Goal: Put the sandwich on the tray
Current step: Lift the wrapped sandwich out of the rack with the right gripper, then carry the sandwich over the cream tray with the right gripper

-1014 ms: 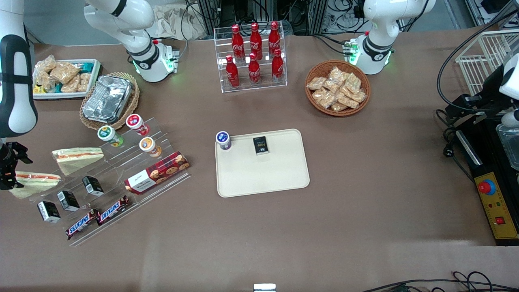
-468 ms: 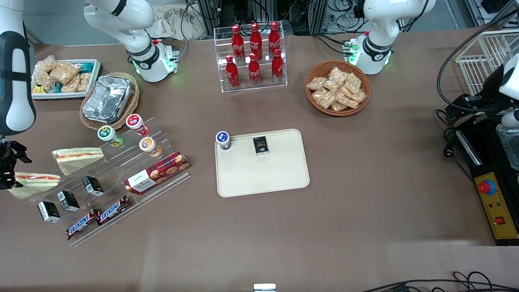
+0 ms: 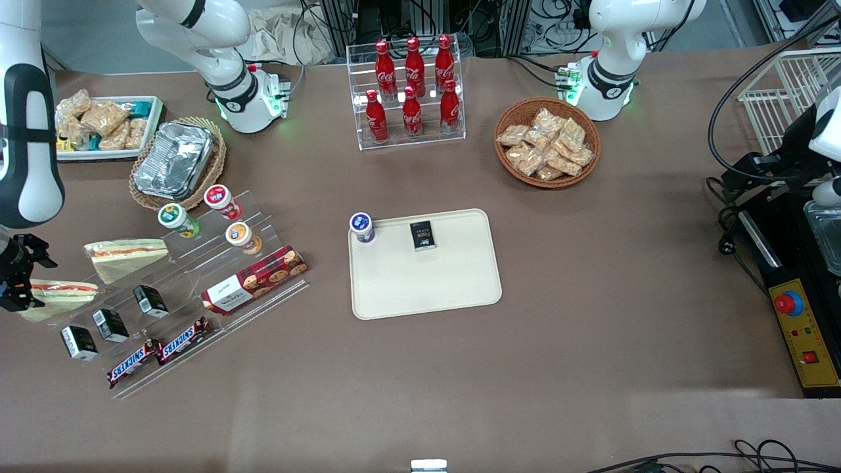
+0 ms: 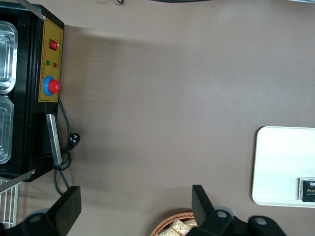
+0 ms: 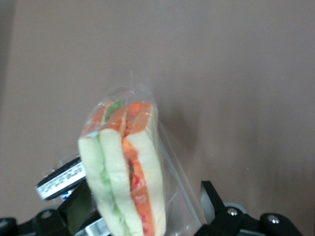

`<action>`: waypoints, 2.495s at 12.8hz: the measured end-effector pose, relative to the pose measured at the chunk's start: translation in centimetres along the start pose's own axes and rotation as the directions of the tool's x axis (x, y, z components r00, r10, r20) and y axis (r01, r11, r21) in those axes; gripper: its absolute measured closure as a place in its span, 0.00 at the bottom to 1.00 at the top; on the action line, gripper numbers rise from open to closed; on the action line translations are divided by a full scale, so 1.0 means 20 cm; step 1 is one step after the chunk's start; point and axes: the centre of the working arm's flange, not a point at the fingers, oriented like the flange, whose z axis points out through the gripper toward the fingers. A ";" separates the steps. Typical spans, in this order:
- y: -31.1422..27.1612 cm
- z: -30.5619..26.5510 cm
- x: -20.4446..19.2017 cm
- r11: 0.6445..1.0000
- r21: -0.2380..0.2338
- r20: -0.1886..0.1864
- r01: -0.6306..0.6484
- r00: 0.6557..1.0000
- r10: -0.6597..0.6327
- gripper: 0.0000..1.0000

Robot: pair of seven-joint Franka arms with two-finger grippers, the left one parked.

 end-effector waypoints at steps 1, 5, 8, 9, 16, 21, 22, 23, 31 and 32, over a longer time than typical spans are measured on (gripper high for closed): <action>-0.01 0.04 0.00 1.000 -0.011 -0.002 -0.002 1.000 0.002 0.01; -0.03 0.12 0.01 0.999 -0.033 -0.011 -0.009 1.000 0.009 0.04; -0.03 0.11 0.03 1.000 -0.028 -0.016 -0.012 1.000 0.012 0.39; -0.04 0.11 0.03 1.000 -0.026 -0.018 -0.010 1.000 0.010 0.45; -0.21 -0.27 0.00 0.998 0.053 -0.016 0.026 1.000 -0.025 0.70; -0.46 -0.82 -0.33 0.988 -0.007 0.076 0.156 0.985 -0.155 0.77; -0.50 -0.90 -0.45 0.982 -0.015 0.091 0.190 0.978 -0.188 0.79; -0.54 -0.95 -0.58 0.976 -0.030 0.108 0.216 0.971 -0.212 0.79; -0.61 -1.20 -1.44 0.873 -0.006 0.155 0.488 0.863 -0.481 0.79; -0.61 -1.22 -1.51 0.856 0.001 0.156 0.516 0.846 -0.510 0.80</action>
